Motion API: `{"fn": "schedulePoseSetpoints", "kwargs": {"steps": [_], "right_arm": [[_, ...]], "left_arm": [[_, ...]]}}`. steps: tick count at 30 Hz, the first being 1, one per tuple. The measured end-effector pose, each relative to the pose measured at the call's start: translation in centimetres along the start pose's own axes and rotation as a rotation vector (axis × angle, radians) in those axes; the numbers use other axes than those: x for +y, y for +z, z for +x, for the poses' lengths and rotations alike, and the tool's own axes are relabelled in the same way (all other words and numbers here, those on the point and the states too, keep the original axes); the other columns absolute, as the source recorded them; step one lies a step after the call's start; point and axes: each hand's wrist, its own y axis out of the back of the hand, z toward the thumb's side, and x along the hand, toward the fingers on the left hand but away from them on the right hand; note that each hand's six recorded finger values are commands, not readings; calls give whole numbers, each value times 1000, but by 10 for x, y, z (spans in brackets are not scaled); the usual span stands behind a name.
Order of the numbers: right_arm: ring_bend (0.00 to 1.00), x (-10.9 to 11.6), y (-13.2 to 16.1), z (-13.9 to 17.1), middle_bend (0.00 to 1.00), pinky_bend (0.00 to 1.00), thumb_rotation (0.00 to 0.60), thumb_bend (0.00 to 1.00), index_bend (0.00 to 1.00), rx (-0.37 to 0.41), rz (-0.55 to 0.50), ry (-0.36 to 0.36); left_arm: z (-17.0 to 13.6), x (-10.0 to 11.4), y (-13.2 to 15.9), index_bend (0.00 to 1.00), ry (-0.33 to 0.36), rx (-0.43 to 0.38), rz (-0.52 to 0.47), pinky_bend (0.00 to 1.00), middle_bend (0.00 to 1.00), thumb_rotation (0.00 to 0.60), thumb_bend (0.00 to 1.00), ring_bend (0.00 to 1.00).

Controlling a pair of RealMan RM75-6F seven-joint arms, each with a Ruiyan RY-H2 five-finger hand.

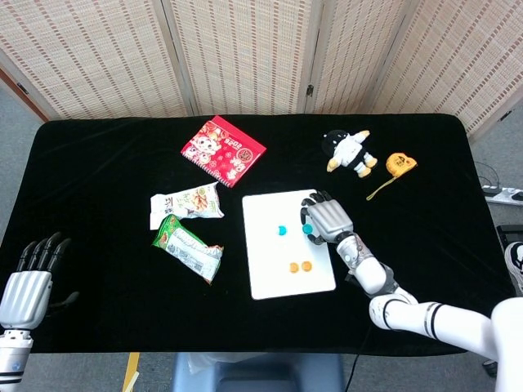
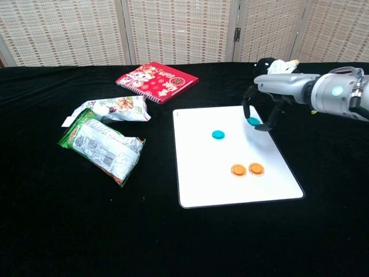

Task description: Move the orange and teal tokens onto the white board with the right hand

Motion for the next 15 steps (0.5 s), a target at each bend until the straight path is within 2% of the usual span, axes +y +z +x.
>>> {"fn": "schedulePoseSetpoints", "kwargs": {"steps": [15], "right_arm": [[89,-12,19,-26,219,0,600,373,511,-29,71,19]], "left_arm": [[-3,-3,-6,0,-7,16,-3,0,14,600,224,48]]}}
